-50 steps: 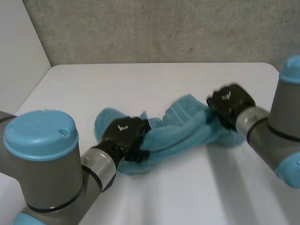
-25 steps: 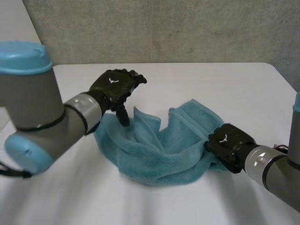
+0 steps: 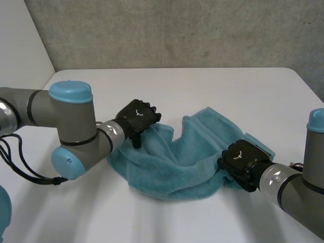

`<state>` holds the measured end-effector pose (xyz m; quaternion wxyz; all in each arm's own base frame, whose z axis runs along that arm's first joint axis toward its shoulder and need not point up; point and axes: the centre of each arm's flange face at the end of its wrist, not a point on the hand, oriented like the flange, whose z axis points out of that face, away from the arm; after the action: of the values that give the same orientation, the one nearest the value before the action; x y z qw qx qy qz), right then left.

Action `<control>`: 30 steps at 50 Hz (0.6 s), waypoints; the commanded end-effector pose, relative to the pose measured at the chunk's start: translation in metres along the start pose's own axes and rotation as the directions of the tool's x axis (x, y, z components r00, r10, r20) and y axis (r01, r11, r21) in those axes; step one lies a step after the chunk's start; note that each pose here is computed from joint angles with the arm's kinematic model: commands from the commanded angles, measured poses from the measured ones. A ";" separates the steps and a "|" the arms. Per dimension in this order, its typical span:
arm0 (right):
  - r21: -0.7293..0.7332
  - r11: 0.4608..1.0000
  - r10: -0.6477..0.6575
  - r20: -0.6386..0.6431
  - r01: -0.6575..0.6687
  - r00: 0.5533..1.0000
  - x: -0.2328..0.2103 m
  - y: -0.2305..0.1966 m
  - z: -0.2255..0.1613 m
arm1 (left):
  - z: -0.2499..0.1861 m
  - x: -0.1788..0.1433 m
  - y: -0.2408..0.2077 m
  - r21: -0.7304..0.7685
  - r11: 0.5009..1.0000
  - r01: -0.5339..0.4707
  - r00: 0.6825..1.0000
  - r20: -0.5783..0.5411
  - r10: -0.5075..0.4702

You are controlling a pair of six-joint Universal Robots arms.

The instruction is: Fold the laundry

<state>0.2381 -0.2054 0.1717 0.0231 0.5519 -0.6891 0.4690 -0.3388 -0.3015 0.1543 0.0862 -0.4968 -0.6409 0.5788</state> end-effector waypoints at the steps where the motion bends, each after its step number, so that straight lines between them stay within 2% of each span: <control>1: 0.005 1.000 -0.002 -0.007 0.002 1.000 0.000 0.001 0.003 | 0.013 0.000 0.008 0.039 0.999 -0.007 1.000 0.026 0.006; 9: 0.010 1.000 -0.002 -0.035 0.003 0.999 0.006 0.003 0.014 | 0.024 0.007 0.022 0.020 1.000 -0.001 1.000 0.013 0.001; 16: 0.035 0.999 -0.006 -0.079 0.009 0.997 0.020 -0.004 0.024 | 0.032 -0.001 0.016 0.061 0.998 -0.018 0.999 0.044 0.015; 22: 0.119 0.992 0.066 -0.162 -0.047 0.985 0.050 -0.025 0.035 | 0.036 -0.009 0.009 0.110 0.993 -0.047 0.996 0.083 0.037; 26: 0.200 0.977 0.120 -0.243 -0.072 0.963 0.080 -0.046 0.041 | 0.043 -0.026 -0.011 0.215 0.971 -0.108 0.981 0.181 0.069; 28: 0.256 0.964 0.148 -0.298 -0.070 0.943 0.097 -0.058 0.040 | 0.045 -0.049 -0.029 0.294 0.942 -0.160 0.954 0.293 0.070; 30: 0.358 0.933 0.197 -0.401 -0.046 0.895 0.127 -0.081 0.036 | 0.040 -0.074 -0.045 0.338 0.919 -0.202 0.920 0.387 0.059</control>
<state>0.2597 -0.2805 0.2110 0.0382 0.4685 -0.6628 0.5829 -0.3585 -0.3449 0.1561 0.0626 -0.4635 -0.5680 0.6772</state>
